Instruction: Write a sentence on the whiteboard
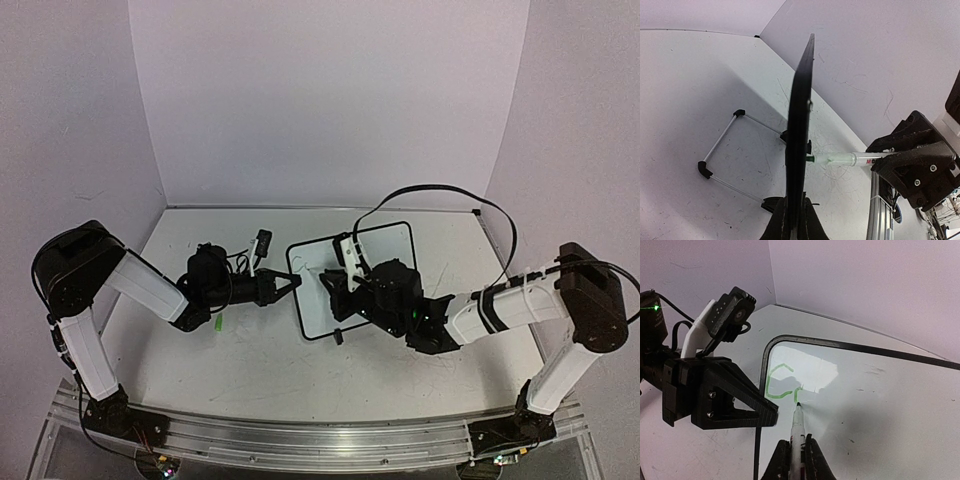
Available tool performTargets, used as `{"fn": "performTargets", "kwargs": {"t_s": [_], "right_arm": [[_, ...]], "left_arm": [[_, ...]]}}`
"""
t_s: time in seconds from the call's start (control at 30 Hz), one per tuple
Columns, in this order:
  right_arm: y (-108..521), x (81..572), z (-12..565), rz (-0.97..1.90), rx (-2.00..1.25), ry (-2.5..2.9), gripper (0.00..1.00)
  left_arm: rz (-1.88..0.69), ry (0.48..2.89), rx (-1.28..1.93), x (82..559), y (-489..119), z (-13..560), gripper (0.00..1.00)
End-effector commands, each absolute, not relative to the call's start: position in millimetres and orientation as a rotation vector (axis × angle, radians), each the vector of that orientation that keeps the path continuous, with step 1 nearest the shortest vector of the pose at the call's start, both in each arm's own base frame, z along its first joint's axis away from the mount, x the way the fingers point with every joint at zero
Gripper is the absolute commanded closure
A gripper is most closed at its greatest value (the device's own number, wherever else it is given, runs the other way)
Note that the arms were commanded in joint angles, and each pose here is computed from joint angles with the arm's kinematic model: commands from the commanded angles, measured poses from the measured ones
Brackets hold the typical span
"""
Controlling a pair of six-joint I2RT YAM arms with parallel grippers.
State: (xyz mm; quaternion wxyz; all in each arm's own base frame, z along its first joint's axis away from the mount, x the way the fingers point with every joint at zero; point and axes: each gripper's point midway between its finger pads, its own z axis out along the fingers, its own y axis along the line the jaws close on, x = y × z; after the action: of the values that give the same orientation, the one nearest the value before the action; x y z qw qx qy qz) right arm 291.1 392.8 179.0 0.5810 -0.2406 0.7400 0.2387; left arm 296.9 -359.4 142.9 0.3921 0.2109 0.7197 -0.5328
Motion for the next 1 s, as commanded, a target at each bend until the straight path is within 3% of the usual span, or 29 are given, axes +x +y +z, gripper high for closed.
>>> {"fn": "performTargets", "kwargs": {"t_s": [0.0, 0.97], "right_arm": [[380, 301, 197, 0.523, -0.474, 1.701, 1.0], [394, 307, 202, 0.564, -0.514, 1.672, 1.0]], "left_arm": [[-1.339, 1.822, 0.511, 301, -354, 148, 1.0], [-1.343, 1.827, 0.516, 301, -354, 146, 1.0]]}}
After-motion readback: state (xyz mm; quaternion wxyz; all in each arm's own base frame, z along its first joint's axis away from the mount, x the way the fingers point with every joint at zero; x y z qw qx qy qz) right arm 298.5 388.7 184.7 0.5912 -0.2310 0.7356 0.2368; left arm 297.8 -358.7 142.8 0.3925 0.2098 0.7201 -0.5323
